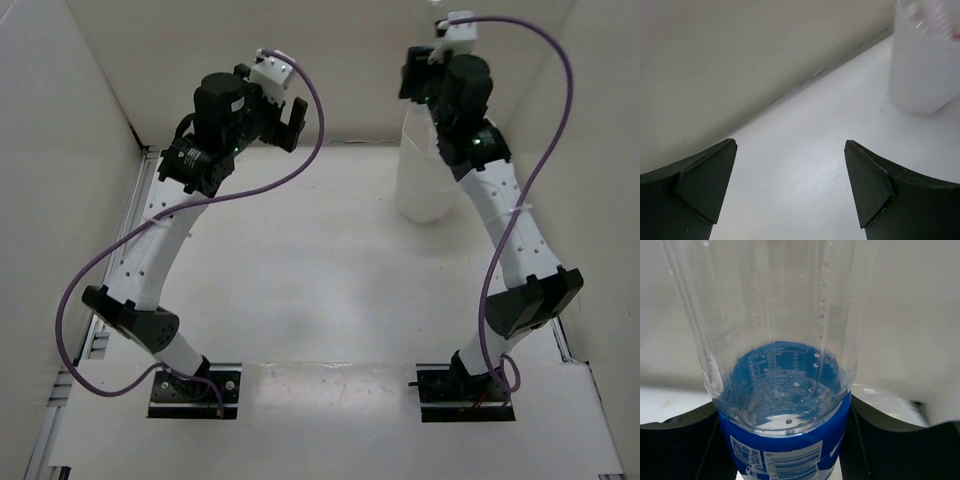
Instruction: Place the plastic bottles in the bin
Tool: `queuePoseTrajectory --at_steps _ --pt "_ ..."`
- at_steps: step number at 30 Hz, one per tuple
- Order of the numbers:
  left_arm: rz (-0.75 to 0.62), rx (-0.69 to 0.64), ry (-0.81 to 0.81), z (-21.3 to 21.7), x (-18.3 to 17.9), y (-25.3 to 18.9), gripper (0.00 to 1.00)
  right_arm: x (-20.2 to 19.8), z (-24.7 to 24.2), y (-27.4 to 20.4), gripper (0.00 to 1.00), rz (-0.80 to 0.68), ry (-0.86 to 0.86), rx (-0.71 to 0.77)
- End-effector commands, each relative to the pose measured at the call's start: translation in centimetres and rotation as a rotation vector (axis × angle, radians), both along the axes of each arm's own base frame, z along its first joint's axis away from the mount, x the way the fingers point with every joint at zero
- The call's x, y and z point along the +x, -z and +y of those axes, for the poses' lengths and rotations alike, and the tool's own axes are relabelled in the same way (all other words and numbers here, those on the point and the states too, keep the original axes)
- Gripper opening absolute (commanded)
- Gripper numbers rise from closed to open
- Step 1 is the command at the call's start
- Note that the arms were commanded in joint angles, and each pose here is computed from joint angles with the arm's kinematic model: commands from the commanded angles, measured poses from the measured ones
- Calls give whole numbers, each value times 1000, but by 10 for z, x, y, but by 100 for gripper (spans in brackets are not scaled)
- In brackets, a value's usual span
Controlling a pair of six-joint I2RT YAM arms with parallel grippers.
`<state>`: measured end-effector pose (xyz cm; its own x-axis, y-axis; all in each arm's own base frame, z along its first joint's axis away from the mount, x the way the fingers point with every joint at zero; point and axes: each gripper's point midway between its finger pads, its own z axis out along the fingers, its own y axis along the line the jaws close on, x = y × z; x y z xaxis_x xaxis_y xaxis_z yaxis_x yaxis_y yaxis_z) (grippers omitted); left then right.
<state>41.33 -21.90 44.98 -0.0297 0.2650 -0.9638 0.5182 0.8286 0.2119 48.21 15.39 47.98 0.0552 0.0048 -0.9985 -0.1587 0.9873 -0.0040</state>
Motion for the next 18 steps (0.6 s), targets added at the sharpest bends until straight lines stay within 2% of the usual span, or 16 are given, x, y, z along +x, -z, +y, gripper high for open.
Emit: queuePoseTrajectory --at_steps 1,5,6,8,13,16,17,18 --pt "32 131 -205 58 -1 31 100 2 -69 11 0 91 242 -82" --pt "217 224 -273 99 -15 124 100 4 -118 51 0 225 387 -59" --pt "245 244 -297 108 -18 138 100 5 -126 77 0 287 417 -65" --pt "318 273 -340 128 -26 172 100 0 -143 92 0 320 449 -21" --pt "341 274 -350 146 -42 188 100 10 -146 139 0 413 395 -4" --pt "350 269 -365 155 -47 192 100 13 -159 154 0 448 460 -25" --pt "351 268 -376 159 -46 192 100 16 -158 160 1 459 465 -9" --pt "355 267 -385 163 -48 194 100 14 -162 162 8 468 476 -1"
